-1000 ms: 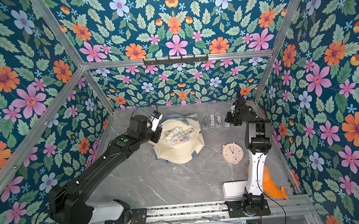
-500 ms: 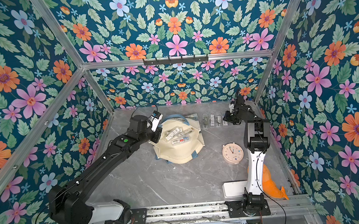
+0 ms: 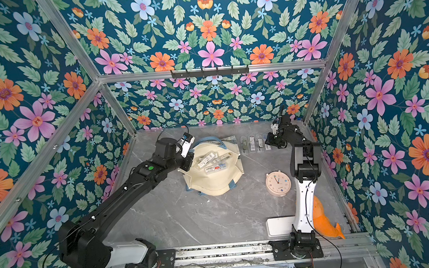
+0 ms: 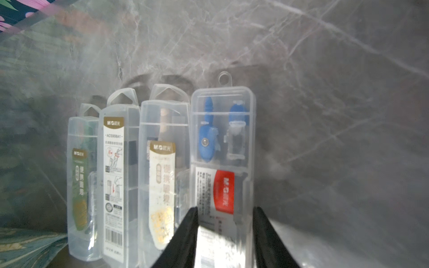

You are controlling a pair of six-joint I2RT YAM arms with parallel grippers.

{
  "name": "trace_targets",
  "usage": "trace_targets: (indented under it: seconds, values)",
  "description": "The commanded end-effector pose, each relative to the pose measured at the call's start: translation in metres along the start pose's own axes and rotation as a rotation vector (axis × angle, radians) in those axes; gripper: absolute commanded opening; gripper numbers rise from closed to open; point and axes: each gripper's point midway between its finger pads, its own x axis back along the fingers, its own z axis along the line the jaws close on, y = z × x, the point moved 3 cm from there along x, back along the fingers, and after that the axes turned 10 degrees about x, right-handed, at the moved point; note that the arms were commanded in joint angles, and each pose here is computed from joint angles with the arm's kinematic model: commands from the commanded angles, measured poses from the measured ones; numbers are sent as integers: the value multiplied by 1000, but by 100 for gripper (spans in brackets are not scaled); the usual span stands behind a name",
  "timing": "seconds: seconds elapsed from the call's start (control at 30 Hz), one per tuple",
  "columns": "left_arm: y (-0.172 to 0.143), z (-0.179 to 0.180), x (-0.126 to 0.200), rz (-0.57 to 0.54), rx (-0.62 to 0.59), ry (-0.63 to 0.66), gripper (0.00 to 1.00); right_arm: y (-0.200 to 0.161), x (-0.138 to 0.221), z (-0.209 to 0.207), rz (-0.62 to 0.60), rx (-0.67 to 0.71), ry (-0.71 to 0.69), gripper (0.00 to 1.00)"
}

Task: Take out the compass set from the canvas bag
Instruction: Place the compass set at the center of the board, then pick up the compass set from the canvas bag.

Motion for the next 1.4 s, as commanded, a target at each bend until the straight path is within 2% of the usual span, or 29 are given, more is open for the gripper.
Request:
trace_targets:
  seconds: [0.0, 0.2, 0.4, 0.5, 0.67, 0.93, 1.1, 1.37]
  values:
    - [4, -1, 1, -15, -12, -5, 0, -12, 1, -1, 65, 7, -16, 41]
    - [4, 1, 2, -17, -9, 4, 0, 7, 46, 4, 8, 50, -90, 46]
    - [3, 1, 2, -14, -8, 10, 0, 11, 103, 42, -106, 79, -63, 48]
    - [4, 2, 2, -16, -8, 12, 0, -5, 130, 75, -138, 96, -46, 48]
    - [4, 0, -1, -8, -7, 4, 0, -41, 190, 152, -244, 216, 22, 48]
    - [5, -2, -1, -11, -4, -10, 0, -106, 242, 256, -312, 476, 159, 48]
    - [6, -2, -1, -16, 0, -14, 0, -133, 240, 315, -364, 641, 249, 48]
    - [8, 0, 6, -32, -1, 3, 0, -150, 167, 377, -250, 663, 309, 46]
